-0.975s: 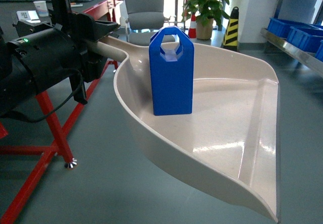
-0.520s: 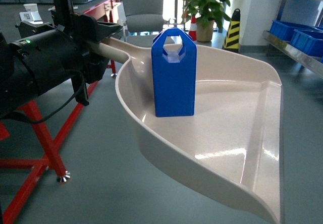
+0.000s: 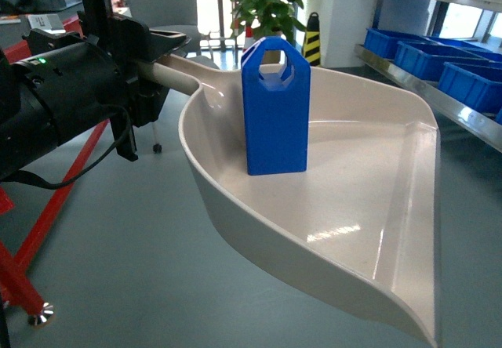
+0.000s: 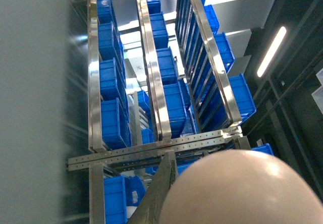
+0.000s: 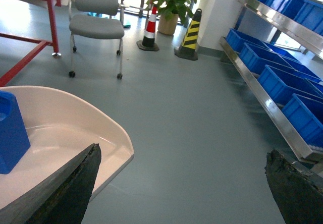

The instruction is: Place part in tray to right shelf

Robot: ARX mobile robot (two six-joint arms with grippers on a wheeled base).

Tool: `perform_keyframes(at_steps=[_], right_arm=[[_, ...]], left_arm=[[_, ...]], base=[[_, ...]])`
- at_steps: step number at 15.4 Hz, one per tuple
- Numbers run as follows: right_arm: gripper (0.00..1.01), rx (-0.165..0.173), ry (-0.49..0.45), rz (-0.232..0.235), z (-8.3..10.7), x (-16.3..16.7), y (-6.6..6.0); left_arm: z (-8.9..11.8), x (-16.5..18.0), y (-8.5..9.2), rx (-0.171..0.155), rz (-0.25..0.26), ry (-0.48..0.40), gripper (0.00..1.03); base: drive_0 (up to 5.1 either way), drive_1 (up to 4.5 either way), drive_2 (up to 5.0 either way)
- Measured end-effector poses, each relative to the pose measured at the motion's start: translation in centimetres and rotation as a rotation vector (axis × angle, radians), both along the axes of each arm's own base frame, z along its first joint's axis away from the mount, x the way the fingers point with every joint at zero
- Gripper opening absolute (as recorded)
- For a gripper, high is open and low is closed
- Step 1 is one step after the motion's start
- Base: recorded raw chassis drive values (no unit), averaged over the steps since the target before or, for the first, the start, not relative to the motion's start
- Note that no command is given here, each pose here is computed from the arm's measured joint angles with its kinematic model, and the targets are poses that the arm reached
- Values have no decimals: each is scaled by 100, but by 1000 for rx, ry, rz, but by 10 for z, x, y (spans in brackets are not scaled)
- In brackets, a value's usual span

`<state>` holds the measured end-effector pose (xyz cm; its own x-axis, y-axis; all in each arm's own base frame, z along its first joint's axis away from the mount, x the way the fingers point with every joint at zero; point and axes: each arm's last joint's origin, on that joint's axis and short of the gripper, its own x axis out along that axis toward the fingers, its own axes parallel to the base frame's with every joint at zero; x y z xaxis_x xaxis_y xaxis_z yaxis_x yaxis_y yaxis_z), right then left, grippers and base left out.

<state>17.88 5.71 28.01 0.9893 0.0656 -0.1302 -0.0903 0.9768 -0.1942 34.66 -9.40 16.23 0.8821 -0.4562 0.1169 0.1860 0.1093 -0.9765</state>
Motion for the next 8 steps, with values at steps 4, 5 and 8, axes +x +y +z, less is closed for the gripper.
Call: perform_keyframes(at_steps=[4, 5, 8], right_arm=[[98, 0, -1, 0, 0, 0, 0], [98, 0, -1, 0, 0, 0, 0], [98, 0, 0, 0, 0, 0, 0]], left_arm=[[0, 0, 1, 0, 4, 0, 12], [0, 0, 1, 0, 3, 0, 12], [0, 0, 1, 0, 7, 0, 12]], base=[[-156, -156, -156], [-160, -160, -160], [-172, -172, -172]])
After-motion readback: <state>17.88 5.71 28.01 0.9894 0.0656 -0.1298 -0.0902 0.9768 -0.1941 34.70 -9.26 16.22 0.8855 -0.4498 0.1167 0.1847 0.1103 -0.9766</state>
